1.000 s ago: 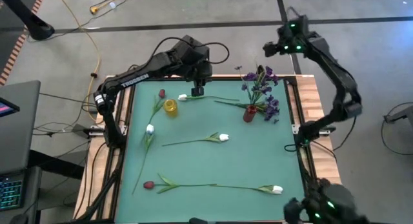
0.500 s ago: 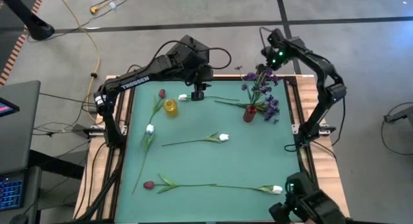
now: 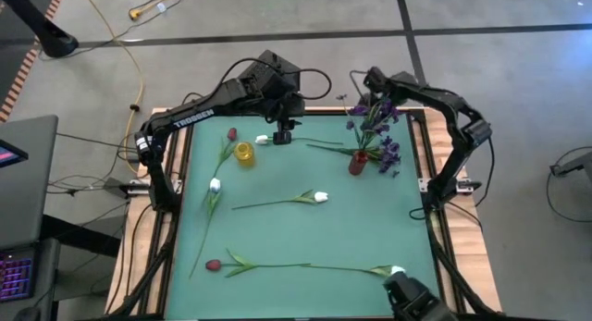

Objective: Sort flowers into vase by color
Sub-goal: Put the violet flowers into the red vase

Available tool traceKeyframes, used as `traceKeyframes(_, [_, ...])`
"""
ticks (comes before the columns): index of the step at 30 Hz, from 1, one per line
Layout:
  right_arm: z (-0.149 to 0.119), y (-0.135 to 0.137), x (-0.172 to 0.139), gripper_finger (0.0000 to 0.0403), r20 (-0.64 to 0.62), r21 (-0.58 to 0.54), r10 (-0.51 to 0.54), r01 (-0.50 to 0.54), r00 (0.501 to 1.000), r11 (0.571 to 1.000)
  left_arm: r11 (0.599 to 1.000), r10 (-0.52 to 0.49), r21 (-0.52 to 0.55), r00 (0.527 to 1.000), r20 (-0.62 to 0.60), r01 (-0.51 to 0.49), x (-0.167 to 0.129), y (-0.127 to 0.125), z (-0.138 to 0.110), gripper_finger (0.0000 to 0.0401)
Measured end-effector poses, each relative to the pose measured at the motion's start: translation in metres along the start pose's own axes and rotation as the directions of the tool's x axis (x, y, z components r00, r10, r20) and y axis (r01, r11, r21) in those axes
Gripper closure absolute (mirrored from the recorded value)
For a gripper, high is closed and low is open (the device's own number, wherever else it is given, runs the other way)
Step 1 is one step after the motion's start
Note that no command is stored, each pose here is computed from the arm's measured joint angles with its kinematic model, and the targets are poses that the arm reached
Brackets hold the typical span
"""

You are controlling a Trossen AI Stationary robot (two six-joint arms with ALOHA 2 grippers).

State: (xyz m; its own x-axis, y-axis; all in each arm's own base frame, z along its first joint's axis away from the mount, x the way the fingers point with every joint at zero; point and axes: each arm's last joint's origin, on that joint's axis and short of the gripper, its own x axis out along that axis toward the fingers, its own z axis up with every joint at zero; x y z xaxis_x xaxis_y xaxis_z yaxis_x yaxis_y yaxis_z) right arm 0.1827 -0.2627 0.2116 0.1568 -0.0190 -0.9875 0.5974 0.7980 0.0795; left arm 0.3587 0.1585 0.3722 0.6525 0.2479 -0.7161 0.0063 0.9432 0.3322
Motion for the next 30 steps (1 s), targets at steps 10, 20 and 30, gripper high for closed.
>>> traceKeyframes(10, [-0.007, 0.018, 0.018, 0.0133, -0.081, -0.165, -0.072, 0.057, 0.994, 0.985, 1.000, -0.005, 0.000, 1.000, 0.003, 0.005, 0.000, 0.000, 0.000, 0.0276])
traceKeyframes(20, [-0.016, 0.024, 0.034, 0.0133, -0.109, -0.226, -0.039, 0.014, 0.993, 0.974, 1.000, -0.006, 0.001, 1.000, 0.003, 0.006, 0.000, 0.000, 0.000, 0.0276])
traceKeyframes(30, [-0.020, 0.031, 0.043, 0.0133, -0.116, -0.253, -0.037, 0.006, 0.993, 0.967, 1.000, -0.006, 0.001, 1.000, 0.003, 0.006, 0.000, 0.000, 0.000, 0.0276])
